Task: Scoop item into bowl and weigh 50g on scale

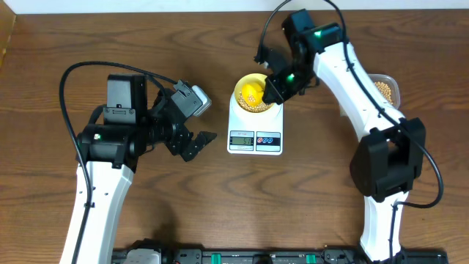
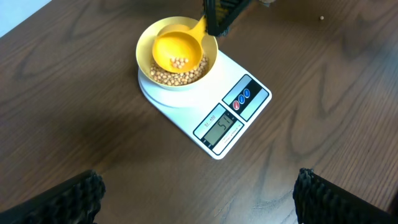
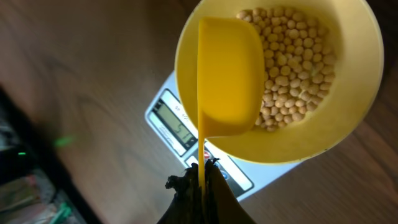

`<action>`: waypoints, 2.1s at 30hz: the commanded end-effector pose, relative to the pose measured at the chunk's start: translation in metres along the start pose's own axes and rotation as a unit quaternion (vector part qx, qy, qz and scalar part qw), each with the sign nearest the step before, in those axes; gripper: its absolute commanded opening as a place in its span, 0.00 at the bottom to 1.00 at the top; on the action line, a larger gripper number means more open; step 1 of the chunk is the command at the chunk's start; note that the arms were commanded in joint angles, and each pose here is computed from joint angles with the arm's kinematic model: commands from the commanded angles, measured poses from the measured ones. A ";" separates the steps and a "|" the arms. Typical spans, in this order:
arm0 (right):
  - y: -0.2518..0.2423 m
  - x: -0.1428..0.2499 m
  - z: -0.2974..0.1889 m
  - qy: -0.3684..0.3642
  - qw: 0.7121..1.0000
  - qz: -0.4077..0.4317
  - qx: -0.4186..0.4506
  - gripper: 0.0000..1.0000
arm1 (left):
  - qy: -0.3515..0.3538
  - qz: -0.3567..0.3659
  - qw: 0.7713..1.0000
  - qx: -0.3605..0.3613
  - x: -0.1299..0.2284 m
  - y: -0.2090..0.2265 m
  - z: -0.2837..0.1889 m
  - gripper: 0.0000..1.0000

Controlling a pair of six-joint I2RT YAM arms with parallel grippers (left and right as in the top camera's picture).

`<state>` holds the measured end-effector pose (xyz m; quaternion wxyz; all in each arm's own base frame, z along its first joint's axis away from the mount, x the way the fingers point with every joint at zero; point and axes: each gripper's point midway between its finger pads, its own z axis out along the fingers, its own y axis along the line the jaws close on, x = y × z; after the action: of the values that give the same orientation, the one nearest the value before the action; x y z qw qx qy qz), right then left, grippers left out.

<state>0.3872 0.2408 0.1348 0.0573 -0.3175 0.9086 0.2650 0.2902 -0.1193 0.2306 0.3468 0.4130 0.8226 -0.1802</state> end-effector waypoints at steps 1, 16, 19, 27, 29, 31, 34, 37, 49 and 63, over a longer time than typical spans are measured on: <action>0.010 -0.004 -0.002 -0.018 0.997 0.022 -0.067 0.01 | -0.008 -0.003 1.000 -0.002 -0.005 0.001 -0.003 0.99; -0.015 -0.009 -0.109 -0.150 0.984 0.052 -0.079 0.01 | -0.008 -0.003 1.000 -0.002 -0.005 0.001 -0.003 0.99; -0.026 -0.002 -0.139 -0.178 0.980 0.064 -0.061 0.01 | -0.008 -0.004 1.000 -0.002 -0.005 0.001 -0.003 0.99; -0.065 0.043 -0.198 -0.214 0.969 0.118 -0.019 0.01 | -0.008 -0.003 1.000 -0.002 -0.005 0.001 -0.003 0.99; -0.079 0.059 -0.204 -0.206 0.967 0.150 -0.002 0.01 | -0.008 -0.003 1.000 -0.002 -0.005 0.001 -0.003 0.99; -0.095 0.076 -0.207 -0.188 0.965 0.179 0.026 0.01 | -0.008 -0.003 1.000 -0.002 -0.005 0.001 -0.003 0.99; -0.117 0.103 -0.209 -0.148 0.962 0.213 0.085 0.01 | -0.008 -0.003 1.000 -0.002 -0.005 0.001 -0.003 0.99; -0.139 0.126 -0.207 -0.097 0.951 0.246 0.159 0.01 | -0.008 -0.003 1.000 -0.002 -0.005 0.001 -0.003 0.99; -0.173 0.144 -0.177 0.039 0.893 0.251 0.370 0.01 | -0.008 -0.003 1.000 -0.002 -0.005 0.001 -0.003 0.99; -0.160 0.121 -0.169 0.065 0.866 0.191 0.458 0.01 | -0.008 -0.003 1.000 -0.002 -0.005 0.001 -0.003 0.99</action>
<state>0.3991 -0.0240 0.1750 0.0783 -0.1012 0.9686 -0.2130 0.2902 -0.1193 0.2306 0.3468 0.4130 0.8226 -0.1802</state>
